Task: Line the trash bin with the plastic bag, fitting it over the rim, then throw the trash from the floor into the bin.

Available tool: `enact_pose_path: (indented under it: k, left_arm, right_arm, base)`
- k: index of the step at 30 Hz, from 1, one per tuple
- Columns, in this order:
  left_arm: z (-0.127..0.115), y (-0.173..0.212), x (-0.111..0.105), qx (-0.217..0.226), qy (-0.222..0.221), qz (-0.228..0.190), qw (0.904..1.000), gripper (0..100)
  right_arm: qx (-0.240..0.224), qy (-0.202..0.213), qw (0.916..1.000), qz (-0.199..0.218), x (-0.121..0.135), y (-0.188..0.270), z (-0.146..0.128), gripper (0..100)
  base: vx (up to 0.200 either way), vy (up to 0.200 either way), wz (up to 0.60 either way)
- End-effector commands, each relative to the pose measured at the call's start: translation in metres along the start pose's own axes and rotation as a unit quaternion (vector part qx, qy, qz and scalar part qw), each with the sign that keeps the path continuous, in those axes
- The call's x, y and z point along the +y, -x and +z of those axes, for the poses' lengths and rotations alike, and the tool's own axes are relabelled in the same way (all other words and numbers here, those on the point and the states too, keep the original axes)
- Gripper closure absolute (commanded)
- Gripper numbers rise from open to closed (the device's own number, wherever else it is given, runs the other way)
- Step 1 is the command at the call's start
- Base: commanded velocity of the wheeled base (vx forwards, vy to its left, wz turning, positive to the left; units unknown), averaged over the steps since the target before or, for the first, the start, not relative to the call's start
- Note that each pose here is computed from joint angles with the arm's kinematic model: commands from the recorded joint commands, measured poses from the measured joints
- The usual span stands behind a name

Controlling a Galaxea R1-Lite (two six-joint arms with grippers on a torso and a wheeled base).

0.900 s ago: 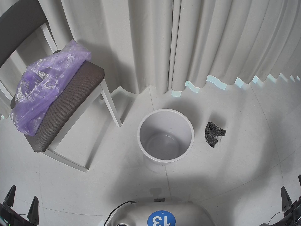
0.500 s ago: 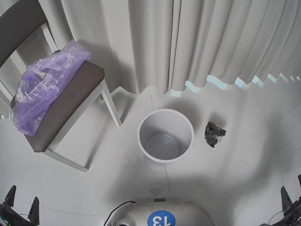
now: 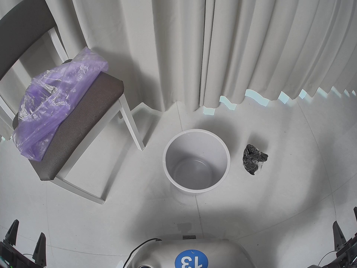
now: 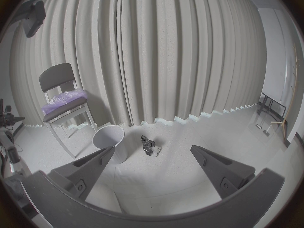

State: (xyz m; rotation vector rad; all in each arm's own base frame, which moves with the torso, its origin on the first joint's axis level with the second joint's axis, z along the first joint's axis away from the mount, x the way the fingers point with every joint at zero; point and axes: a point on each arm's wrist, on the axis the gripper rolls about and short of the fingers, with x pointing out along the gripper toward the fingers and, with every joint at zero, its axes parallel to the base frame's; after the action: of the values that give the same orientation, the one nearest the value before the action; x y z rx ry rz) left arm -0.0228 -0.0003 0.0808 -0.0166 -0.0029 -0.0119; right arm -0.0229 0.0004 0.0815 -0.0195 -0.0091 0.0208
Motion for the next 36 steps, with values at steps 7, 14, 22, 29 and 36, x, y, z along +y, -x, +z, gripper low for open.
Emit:
enact_pose_path:
  k: [7, 14, 22, 29, 36]
  left_arm:
    - [0.042, 0.011, -0.003, -0.094, 0.108, -0.073, 0.9870, 0]
    - [0.111, 0.003, -0.002, -0.092, 0.048, -0.091, 0.9904, 0]
    - [0.140, -0.052, -0.001, 0.004, -0.087, 0.013, 0.9962, 0]
    - [0.150, -0.105, 0.001, 0.115, -0.222, 0.088, 0.9641, 0]
    - [0.141, -0.146, 0.002, 0.201, -0.291, 0.130, 0.9263, 0]
  right_arm:
    - [-0.007, -0.002, 0.9994, 0.032, 0.001, 0.000, -0.004, 0]
    - [-0.087, -0.010, 0.9954, 0.038, 0.001, 0.011, 0.054, 0]
    - [0.000, 0.058, 0.9979, 0.030, -0.002, -0.042, 0.118, 0]
    - [-0.004, 0.059, 0.9982, 0.015, -0.004, -0.114, 0.158, 0]
    - [0.019, 0.019, 0.9982, 0.053, 0.005, -0.128, 0.146, 0]
  base:
    - [0.000, 0.000, 0.00]
    - [0.000, 0.000, 0.00]
    - [0.000, 0.000, 0.00]
    - [0.000, 0.000, 0.00]
    - [0.000, 0.000, 0.00]
